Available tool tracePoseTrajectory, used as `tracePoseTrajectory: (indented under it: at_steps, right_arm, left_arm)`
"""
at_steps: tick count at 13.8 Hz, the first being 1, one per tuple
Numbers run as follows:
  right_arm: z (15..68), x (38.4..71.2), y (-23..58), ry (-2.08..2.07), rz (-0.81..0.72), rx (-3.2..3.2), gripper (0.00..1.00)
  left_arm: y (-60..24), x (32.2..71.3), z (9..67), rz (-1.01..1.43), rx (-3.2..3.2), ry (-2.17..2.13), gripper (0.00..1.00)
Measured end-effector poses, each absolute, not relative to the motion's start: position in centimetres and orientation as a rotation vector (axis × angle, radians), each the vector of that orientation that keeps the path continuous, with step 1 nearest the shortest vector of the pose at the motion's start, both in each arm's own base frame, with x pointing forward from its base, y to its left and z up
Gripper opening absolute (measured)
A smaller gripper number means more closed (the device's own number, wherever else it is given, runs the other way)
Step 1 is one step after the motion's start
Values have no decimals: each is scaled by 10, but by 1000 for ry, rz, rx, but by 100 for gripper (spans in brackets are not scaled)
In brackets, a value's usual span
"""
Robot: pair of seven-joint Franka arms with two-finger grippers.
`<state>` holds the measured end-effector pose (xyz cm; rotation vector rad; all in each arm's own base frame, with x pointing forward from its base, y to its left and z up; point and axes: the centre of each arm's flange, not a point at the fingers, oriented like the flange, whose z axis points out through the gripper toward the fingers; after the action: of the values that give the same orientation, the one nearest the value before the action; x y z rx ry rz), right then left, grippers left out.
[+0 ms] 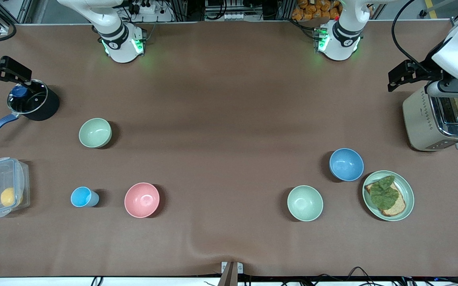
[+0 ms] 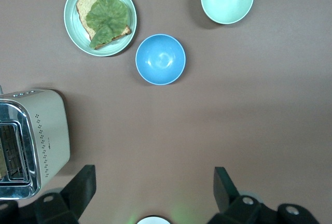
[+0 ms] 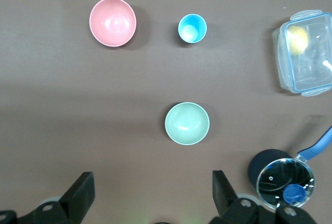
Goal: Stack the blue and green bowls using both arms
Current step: 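Move the left gripper toward the blue bowl while the right gripper reaches green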
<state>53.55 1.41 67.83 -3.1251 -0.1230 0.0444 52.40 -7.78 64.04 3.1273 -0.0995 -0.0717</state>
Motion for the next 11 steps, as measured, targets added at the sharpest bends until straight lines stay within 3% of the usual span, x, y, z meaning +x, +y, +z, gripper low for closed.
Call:
tracePoseTrajectory:
  at_steps: [6,11]
  right_arm:
    - [678,535,15,-125,45,-3133,100]
    - [674,536,11,-112,61,-3138,100]
  left_arm:
    - [-84,526,635,-89,3127,-116,100]
    - [-83,551,595,-196,3135,-114,100]
